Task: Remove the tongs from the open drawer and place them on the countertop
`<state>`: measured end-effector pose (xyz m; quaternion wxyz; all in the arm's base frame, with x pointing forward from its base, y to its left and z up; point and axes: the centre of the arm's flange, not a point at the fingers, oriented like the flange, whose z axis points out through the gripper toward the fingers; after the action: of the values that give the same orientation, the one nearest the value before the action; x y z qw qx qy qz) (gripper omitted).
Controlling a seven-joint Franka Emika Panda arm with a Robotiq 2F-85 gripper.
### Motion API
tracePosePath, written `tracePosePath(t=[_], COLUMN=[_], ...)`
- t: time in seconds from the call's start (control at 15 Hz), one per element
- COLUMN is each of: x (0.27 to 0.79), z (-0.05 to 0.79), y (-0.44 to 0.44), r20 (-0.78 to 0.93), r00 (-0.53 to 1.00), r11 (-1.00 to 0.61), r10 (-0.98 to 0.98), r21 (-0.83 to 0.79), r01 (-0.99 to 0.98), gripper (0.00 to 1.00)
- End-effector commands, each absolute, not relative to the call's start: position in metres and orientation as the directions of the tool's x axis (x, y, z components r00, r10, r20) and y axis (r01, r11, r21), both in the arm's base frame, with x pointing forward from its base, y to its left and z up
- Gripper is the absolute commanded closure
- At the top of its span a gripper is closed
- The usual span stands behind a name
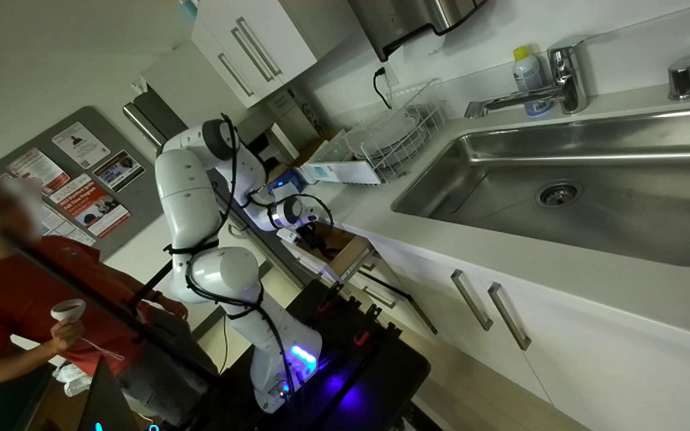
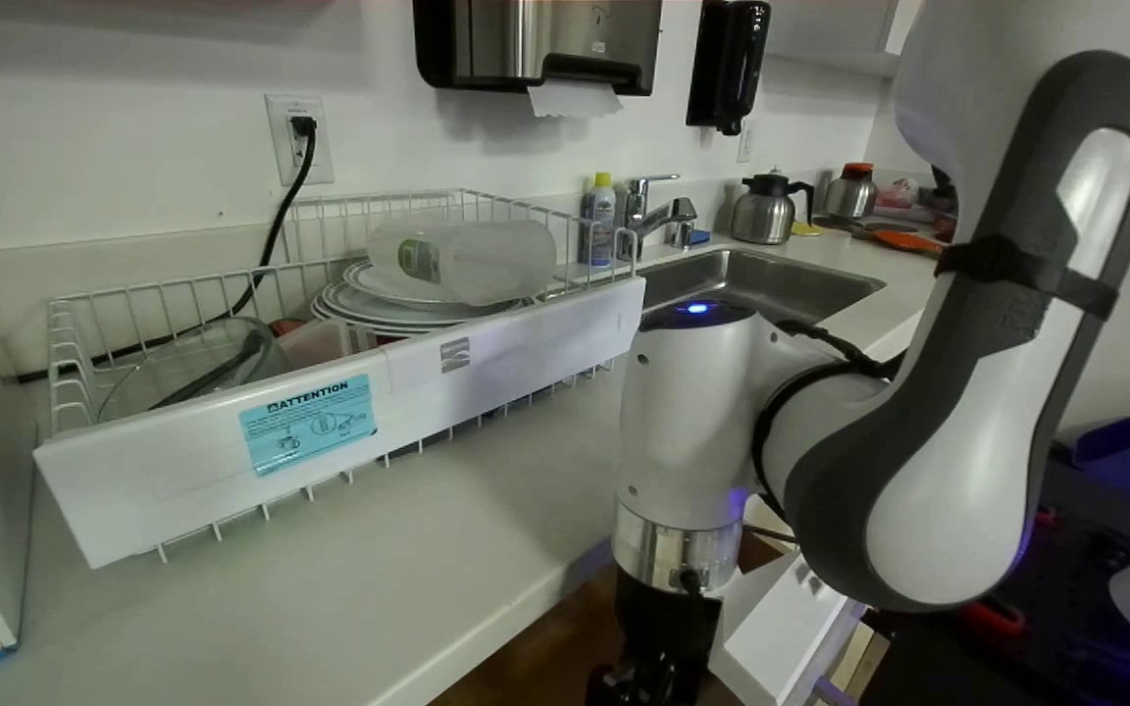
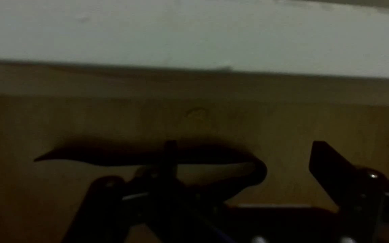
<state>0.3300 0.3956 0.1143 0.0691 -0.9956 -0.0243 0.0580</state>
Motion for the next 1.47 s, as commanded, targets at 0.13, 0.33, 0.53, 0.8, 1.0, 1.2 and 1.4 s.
tracePosePath(t=[0.13,0.33,0.53,0.8,1.0,1.2,1.4], x=[0.327,0.328,0.329,0.333,0.338,0.342,0.345], z=[0.102,0.1,0.099,0.095,0.091,0.092,0.094], y=[0.414,0.42,0.423,0.426,0.427,0.426,0.426], r20=[-0.073,-0.048,-0.038,-0.035,-0.033,-0.03,-0.025], r00=[0.994,0.994,0.994,0.993,0.994,0.994,0.995], r11=[-0.988,-0.989,-0.988,-0.988,-0.988,-0.989,-0.989], r10=[0.08,0.095,0.106,0.111,0.108,0.106,0.101], r21=[-0.14,-0.118,-0.116,-0.112,-0.111,-0.11,-0.11], r01=[0.069,0.089,0.101,0.107,0.103,0.102,0.097], gripper=[0.0,0.0,0.0,0.0,0.01,0.32,0.56])
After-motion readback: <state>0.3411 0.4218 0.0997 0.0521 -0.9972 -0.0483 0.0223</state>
